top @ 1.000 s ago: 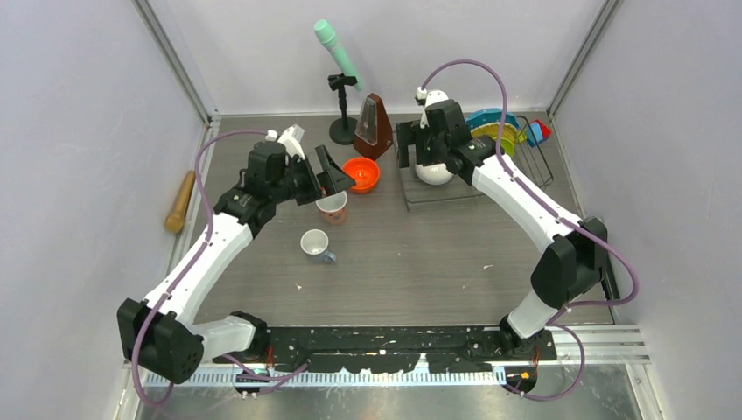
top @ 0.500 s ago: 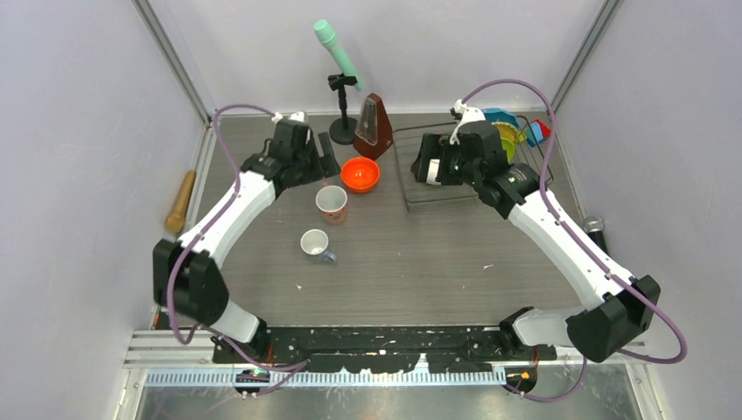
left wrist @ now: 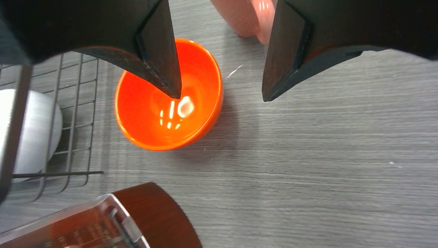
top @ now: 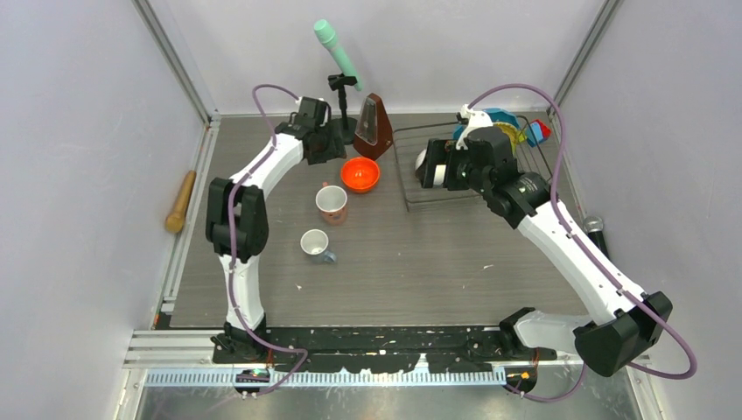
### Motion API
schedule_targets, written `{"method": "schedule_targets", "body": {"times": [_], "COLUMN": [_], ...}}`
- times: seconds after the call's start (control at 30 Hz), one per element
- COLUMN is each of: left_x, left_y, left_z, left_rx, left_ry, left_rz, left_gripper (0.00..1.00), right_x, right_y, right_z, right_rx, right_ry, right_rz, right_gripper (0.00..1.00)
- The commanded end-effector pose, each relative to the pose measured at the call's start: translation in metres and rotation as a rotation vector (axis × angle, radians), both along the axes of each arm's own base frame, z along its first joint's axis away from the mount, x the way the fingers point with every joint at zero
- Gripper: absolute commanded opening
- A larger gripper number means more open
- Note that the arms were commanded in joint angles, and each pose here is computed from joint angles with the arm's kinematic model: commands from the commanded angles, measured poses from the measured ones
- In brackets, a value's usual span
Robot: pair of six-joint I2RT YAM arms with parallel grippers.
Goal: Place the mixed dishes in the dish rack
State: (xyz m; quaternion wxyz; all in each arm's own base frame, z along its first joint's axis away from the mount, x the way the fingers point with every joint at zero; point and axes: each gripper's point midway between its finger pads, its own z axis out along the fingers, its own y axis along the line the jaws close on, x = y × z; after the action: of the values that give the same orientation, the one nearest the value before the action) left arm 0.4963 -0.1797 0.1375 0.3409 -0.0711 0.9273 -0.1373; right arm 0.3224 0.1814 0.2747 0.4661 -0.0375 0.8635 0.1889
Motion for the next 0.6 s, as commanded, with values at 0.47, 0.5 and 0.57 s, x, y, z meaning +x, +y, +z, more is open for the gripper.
{"method": "schedule_targets", "body": {"times": [0.47, 0.5, 0.57], "left_x": [0.005, 0.005, 0.006], "left_y": [-0.026, -0.023, -0.013], "left_z": [-0.056, -0.052, -0.036], "left_rx": [-0.092, -0.081, -0.081], "left_ry": [0.111, 0.112, 0.092], "left_rz": [-0.088, -0.084, -0.068], "left_gripper": [0.0, 0.0, 0.0], "right_x": [0.005, 0.004, 0.005], "right_y": [0.0, 0.001, 0.001], "right_z": [0.006, 0.005, -0.001], "right_rx": [0.02, 0.02, 0.011], "right_ry": [-0.042, -0.037, -0.018], "right_rz": [-0.002, -0.002, -0.006], "right_gripper": [1.0, 1.0, 1.0]}}
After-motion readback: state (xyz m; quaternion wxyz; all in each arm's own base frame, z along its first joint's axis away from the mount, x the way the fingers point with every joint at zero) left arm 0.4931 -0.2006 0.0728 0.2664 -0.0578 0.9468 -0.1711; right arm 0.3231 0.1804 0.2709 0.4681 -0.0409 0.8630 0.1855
